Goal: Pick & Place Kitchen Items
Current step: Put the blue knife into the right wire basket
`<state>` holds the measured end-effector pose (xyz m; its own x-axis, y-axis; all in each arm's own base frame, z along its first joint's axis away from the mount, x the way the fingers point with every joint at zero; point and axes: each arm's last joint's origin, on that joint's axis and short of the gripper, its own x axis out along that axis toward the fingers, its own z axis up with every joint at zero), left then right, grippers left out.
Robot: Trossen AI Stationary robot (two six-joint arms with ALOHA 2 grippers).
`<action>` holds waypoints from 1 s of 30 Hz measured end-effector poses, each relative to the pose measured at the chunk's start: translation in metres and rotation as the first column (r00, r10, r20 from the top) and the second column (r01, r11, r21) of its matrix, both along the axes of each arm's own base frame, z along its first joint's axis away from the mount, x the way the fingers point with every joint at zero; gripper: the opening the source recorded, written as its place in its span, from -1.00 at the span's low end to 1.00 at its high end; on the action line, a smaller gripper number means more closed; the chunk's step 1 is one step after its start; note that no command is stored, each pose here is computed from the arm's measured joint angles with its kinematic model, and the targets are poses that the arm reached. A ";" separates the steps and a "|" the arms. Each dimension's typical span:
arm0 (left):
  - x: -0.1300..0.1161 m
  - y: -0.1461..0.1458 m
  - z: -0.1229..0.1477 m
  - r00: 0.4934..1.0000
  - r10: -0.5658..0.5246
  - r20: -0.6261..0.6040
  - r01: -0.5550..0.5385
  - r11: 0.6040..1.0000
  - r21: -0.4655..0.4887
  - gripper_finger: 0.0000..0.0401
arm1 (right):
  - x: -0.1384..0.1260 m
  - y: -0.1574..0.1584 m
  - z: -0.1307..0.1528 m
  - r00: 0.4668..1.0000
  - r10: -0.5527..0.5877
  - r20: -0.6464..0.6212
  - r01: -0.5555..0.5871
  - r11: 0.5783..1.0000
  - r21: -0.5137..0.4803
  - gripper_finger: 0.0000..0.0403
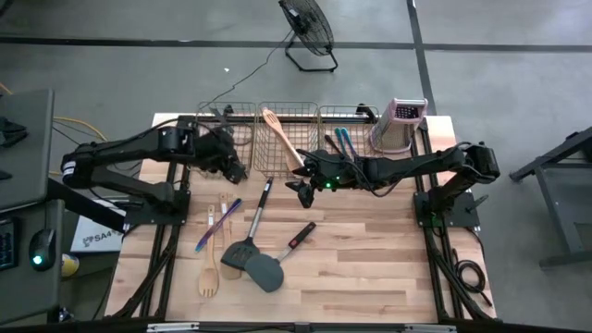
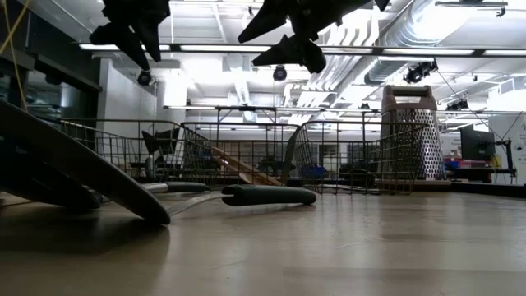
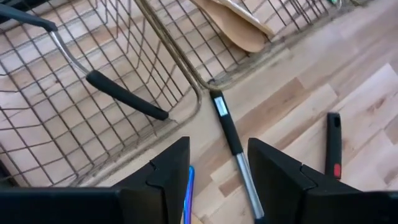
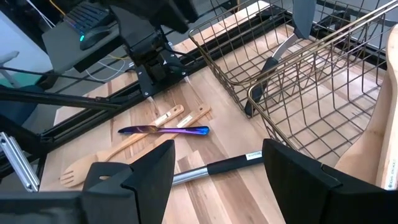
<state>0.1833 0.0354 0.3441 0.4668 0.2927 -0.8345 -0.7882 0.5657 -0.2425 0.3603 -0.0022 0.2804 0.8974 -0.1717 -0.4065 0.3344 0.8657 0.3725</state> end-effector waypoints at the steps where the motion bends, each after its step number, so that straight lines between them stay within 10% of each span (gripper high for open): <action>1: 0.000 -0.002 0.000 1.000 -0.003 -0.003 0.003 1.000 0.001 -0.20 | 0.000 0.000 0.000 1.000 0.000 0.000 0.000 1.000 0.000 0.17; 30: -0.009 -0.091 -0.108 0.928 -0.275 -0.252 0.238 0.957 -0.167 -0.20 | 0.000 0.011 0.000 1.000 0.021 0.004 -0.021 1.000 0.024 0.17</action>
<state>0.1742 -0.0553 0.2357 0.2630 0.0726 -0.9621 -0.6665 0.7347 -0.1267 0.3602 0.0090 0.2804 0.9023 -0.1434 -0.4065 0.3149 0.8633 0.3944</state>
